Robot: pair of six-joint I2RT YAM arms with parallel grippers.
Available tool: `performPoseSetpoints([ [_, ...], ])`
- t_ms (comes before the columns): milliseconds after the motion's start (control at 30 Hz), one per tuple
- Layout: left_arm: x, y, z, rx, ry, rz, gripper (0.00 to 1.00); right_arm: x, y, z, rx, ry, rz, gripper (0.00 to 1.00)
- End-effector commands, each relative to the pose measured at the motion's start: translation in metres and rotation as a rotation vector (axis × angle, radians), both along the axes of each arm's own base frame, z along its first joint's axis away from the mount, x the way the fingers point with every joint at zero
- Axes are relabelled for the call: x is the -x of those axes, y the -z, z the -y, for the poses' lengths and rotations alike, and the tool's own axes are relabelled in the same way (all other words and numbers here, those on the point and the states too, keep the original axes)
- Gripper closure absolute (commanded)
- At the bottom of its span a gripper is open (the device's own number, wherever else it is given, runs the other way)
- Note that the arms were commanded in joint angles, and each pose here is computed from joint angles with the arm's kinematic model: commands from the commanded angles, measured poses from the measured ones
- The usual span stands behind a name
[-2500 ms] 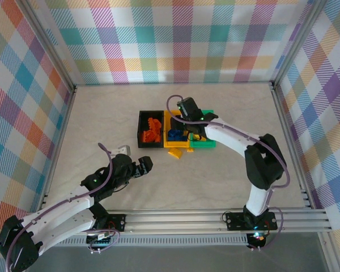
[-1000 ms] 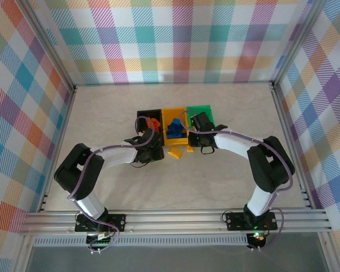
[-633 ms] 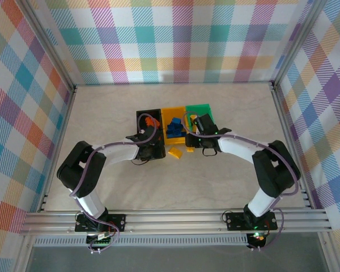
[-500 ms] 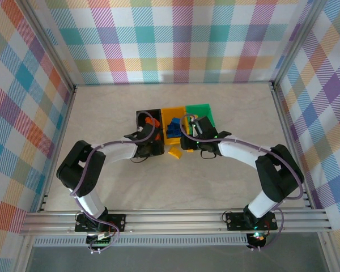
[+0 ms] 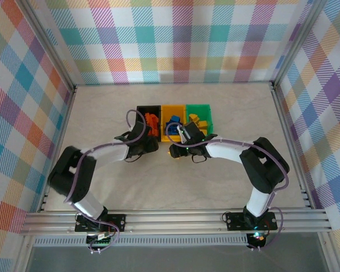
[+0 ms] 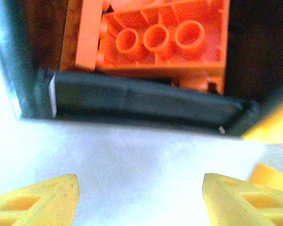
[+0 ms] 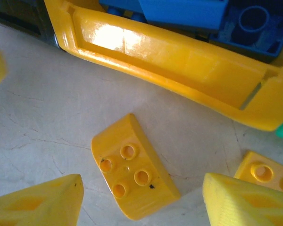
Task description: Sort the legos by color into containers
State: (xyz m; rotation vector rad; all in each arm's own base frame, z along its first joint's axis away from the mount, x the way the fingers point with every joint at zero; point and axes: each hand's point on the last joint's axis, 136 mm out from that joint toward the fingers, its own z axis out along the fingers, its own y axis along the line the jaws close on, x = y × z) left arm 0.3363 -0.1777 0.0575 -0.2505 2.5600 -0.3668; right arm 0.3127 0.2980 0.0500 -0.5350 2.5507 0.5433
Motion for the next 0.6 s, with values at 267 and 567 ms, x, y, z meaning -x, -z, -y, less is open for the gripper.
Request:
performPoseSetpoints([
  [267, 0.075, -0.073, -0.019, 0.255, -0.067, 0.167, 0.11, 0.001, 0.015, -0.023, 0.091, -0.113, 0.029, 0.29],
  [567, 0.092, -0.081, -0.038, 0.256, -0.106, 0.192, 0.00, 0.017, 0.035, -0.019, 0.173, -0.108, -0.001, 0.48],
])
